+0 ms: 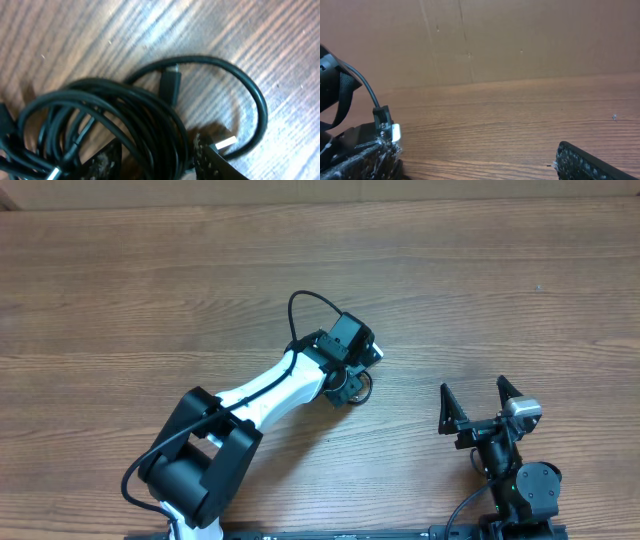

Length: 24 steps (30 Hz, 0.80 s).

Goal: Untangle cables

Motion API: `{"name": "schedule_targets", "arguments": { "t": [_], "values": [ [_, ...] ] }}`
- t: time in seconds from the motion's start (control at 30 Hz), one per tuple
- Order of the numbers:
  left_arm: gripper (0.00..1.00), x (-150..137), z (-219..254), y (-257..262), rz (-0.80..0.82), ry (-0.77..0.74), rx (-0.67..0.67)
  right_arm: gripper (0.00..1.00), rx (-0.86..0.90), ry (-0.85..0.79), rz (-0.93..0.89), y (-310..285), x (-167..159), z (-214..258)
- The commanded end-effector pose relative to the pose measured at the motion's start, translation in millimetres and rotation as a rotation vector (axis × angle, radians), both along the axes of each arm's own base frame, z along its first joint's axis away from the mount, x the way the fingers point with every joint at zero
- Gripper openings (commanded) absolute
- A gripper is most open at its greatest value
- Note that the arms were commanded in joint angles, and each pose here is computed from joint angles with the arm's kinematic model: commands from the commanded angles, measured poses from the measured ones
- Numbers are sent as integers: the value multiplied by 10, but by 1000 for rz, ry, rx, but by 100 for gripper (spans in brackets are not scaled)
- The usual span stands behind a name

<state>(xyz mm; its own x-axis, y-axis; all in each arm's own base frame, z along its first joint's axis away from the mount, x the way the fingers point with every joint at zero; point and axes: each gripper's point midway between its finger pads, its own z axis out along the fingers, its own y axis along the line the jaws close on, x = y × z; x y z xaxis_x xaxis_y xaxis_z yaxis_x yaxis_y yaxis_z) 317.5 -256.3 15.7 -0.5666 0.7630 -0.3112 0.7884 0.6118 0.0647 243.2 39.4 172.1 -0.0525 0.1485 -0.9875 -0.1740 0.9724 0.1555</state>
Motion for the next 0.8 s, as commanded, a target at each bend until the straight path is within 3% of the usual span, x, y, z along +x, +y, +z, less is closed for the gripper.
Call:
{"name": "schedule_targets", "arguments": {
  "t": [0.0,0.1,0.13,0.3,0.57,0.77],
  "values": [
    [39,19,-174,67,-1,10,58,100,-3,-5,0,4,0,-18],
    [10,38,-169,81,7,1,66,100,-3,-5,0,4,0,-18],
    [5,53,-144,68,9,-4,61,100,-3,-5,0,4,0,-18],
    [4,210,132,-49,79,-48,-1,100,-3,-5,0,4,0,-18],
    [4,457,1049,-182,188,-142,-162,100,-3,-5,0,4,0,-18],
    [4,357,1492,-189,190,9,-416,100,-3,-5,0,4,0,-18]
  ]
}}
